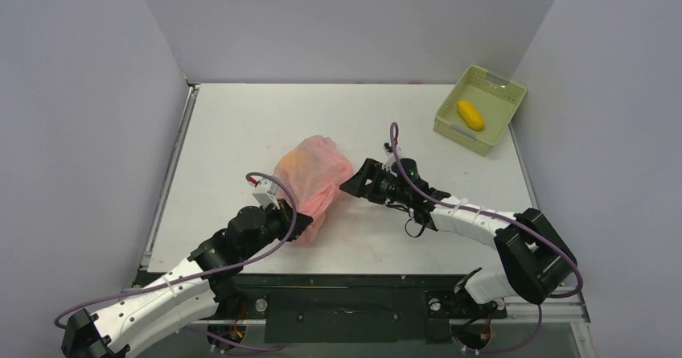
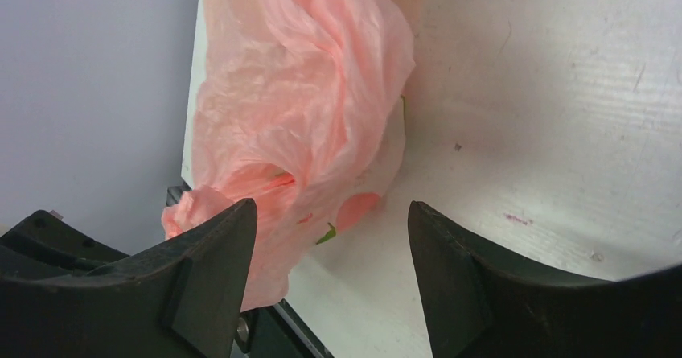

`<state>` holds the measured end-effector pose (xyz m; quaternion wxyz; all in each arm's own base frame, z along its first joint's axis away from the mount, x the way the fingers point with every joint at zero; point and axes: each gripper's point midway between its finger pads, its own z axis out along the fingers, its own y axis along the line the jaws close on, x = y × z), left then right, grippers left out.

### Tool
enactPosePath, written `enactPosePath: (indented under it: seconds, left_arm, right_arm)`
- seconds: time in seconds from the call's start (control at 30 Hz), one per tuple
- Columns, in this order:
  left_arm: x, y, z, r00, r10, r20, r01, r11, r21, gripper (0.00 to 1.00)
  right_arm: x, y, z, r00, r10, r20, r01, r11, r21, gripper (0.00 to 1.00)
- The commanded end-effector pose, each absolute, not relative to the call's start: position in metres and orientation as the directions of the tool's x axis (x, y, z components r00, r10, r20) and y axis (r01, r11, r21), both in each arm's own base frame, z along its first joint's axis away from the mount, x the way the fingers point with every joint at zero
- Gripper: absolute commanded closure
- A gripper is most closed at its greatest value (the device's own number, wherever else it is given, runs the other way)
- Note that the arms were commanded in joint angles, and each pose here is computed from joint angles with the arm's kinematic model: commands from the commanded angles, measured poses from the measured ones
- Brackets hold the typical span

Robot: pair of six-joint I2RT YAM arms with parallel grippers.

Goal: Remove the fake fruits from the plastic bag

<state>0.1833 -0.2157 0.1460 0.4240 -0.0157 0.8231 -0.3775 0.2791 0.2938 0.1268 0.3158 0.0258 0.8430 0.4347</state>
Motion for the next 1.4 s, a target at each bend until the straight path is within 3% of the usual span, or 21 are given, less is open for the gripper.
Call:
enactPosePath:
  seconds: [0.0, 0.1, 0.3, 0.4, 0.43, 0.5, 0.6, 0.73, 0.83, 0.97, 1.1, 1.2, 1.37]
  left_arm:
    - [0.182, -0.220, 0.163, -0.625, -0.400, -0.670, 0.316, 0.655, -0.686, 1.00]
    - [0.180, -0.218, 0.160, -0.631, -0.394, -0.669, 0.311, 0.661, -0.683, 1.00]
    - [0.179, -0.216, 0.160, -0.626, -0.394, -0.673, 0.314, 0.663, -0.679, 1.00]
    - [0.179, -0.215, 0.159, -0.627, -0.385, -0.677, 0.315, 0.669, -0.673, 1.00]
    - [0.179, -0.214, 0.160, -0.626, -0.385, -0.678, 0.314, 0.671, -0.671, 1.00]
    - [0.179, -0.212, 0.160, -0.625, -0.376, -0.684, 0.314, 0.681, -0.661, 1.00]
    - [0.178, -0.206, 0.162, -0.620, -0.356, -0.699, 0.310, 0.707, -0.636, 1.00]
    - [0.181, -0.191, 0.166, -0.593, -0.327, -0.736, 0.293, 0.764, -0.575, 1.00]
    - [0.181, -0.183, 0.169, -0.583, -0.294, -0.757, 0.292, 0.794, -0.533, 1.00]
    - [0.181, -0.176, 0.174, -0.571, -0.282, -0.771, 0.285, 0.813, -0.508, 1.00]
    - [0.180, -0.165, 0.182, -0.549, -0.291, -0.783, 0.266, 0.827, -0.494, 1.00]
    - [0.178, -0.157, 0.185, -0.538, -0.298, -0.788, 0.254, 0.834, -0.489, 1.00]
    - [0.173, -0.149, 0.186, -0.535, -0.316, -0.784, 0.237, 0.834, -0.498, 1.00]
  right_arm:
    - [0.296, 0.305, 0.157, -0.722, 0.475, -0.504, -0.243, 0.507, 0.827, 0.35]
    - [0.297, 0.319, 0.156, -0.740, 0.485, -0.466, -0.246, 0.450, 0.859, 0.38]
    - [0.289, 0.348, 0.149, -0.773, 0.472, -0.423, -0.252, 0.384, 0.888, 0.53]
    - [0.289, 0.359, 0.145, -0.779, 0.453, -0.434, -0.266, 0.388, 0.882, 0.72]
    - [0.290, 0.359, 0.142, -0.781, 0.445, -0.438, -0.262, 0.403, 0.877, 0.84]
    - [0.293, 0.349, 0.125, -0.772, 0.416, -0.480, -0.235, 0.514, 0.825, 1.00]
    - [0.303, 0.307, 0.113, -0.692, 0.319, -0.648, -0.209, 0.770, 0.602, 1.00]
    - [0.319, 0.258, 0.130, -0.586, 0.087, -0.806, -0.179, 0.956, 0.233, 1.00]
    - [0.334, 0.229, 0.158, -0.493, -0.103, -0.864, -0.101, 0.993, -0.061, 1.00]
    - [0.342, 0.201, 0.186, -0.427, -0.288, -0.857, 0.032, 0.942, -0.333, 1.00]
    - [0.351, 0.190, 0.208, -0.397, -0.390, -0.831, 0.115, 0.877, -0.466, 1.00]
    - [0.359, 0.199, 0.214, -0.380, -0.469, -0.797, 0.081, 0.842, -0.534, 1.00]
    - [0.367, 0.256, 0.199, -0.378, -0.416, -0.827, -0.296, 0.901, -0.318, 1.00]
